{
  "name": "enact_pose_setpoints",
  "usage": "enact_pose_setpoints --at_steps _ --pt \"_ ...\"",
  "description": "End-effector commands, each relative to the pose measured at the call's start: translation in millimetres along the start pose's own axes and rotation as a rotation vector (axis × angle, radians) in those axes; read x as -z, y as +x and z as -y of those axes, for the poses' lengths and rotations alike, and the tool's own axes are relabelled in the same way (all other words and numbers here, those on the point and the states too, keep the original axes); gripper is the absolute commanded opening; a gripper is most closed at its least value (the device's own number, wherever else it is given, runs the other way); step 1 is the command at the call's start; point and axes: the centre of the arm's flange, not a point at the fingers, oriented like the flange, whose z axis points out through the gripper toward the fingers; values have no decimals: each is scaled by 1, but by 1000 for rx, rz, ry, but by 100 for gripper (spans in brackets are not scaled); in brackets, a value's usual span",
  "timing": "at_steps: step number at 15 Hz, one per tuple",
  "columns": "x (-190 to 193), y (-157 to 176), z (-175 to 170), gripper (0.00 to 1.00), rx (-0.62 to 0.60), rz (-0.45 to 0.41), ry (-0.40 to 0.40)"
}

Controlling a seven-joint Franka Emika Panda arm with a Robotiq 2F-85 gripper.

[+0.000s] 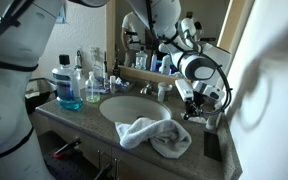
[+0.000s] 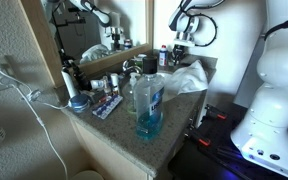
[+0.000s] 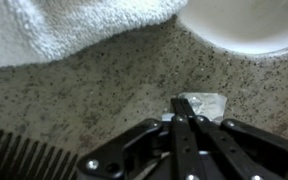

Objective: Move the white object near the white tube to the left

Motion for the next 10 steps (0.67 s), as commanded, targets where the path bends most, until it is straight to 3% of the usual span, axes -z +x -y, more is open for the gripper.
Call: enact_pose_setpoints --at_steps 1,10 --pt "25 -26 4 2 -1 -3 65" --pt "64 -89 22 2 34 66 144"
